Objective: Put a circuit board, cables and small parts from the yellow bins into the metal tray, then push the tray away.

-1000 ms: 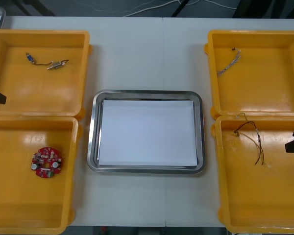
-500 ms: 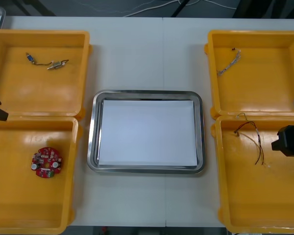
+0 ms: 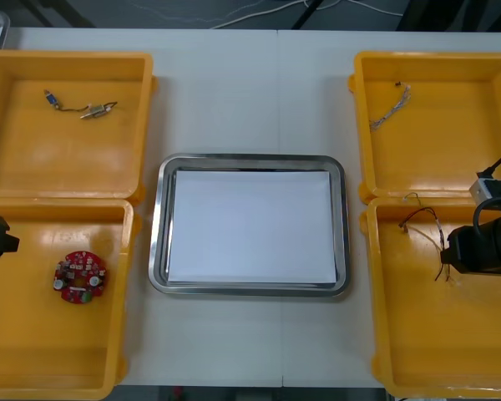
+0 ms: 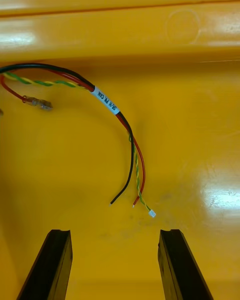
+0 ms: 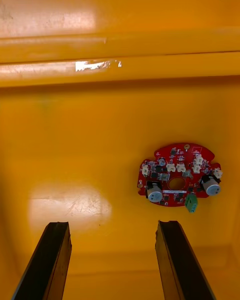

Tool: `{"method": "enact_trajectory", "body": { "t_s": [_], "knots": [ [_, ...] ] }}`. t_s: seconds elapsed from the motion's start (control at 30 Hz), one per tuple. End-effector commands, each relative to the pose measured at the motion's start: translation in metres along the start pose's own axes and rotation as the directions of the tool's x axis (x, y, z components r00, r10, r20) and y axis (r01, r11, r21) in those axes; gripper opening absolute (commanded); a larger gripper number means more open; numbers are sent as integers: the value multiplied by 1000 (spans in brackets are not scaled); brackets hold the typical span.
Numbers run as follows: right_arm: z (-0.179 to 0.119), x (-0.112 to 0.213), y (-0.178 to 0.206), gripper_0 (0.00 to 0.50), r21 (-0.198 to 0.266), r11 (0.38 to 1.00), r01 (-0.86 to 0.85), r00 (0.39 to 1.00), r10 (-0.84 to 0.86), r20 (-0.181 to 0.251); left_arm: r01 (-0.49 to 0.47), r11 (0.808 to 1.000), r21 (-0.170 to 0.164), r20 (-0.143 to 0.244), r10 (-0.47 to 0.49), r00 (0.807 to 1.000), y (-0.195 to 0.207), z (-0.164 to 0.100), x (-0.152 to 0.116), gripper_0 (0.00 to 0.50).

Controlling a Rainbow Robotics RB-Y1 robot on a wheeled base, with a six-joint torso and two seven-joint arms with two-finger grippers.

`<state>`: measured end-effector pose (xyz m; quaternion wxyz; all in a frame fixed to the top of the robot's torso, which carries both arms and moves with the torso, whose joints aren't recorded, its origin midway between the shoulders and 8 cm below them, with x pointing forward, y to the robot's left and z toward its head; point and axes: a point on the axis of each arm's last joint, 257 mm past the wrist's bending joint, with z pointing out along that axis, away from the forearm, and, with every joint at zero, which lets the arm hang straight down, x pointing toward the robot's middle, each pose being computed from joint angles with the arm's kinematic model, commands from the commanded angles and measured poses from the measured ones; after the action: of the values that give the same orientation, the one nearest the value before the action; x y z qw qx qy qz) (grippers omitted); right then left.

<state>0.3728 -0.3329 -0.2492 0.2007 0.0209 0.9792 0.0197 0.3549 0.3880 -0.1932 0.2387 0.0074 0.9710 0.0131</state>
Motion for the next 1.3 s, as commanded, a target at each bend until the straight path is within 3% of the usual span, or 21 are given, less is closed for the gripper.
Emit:
{"method": "enact_trajectory", "body": {
  "t_s": [0.03, 0.2, 0.63, 0.97, 1.1, 1.3],
  "knots": [
    [4, -2, -6, 500, 12, 999, 32, 999, -32, 16, -3, 999, 32, 43, 1, 999, -11, 5, 5, 500],
    [11, 1, -9, 500, 8, 999, 34, 999, -34, 38, -8, 998, 63, 65, 4, 998, -21, 11, 5, 500],
    [41, 13, -24, 500, 40, 998, 38, 998, -40, 56, -84, 992, 91, 102, 75, 992, -32, 35, 29, 500],
    [59, 24, -23, 500, 32, 999, 41, 998, -43, 48, -100, 987, 126, 78, 91, 993, -57, 53, 50, 500],
    [62, 26, -22, 500, 35, 999, 39, 998, -41, 48, -102, 987, 122, 81, 92, 992, -70, 62, 54, 500],
    [67, 29, -19, 500, 31, 999, 34, 998, -36, 44, -99, 991, 90, 83, 92, 992, -81, 71, 60, 500]
  ]
}}
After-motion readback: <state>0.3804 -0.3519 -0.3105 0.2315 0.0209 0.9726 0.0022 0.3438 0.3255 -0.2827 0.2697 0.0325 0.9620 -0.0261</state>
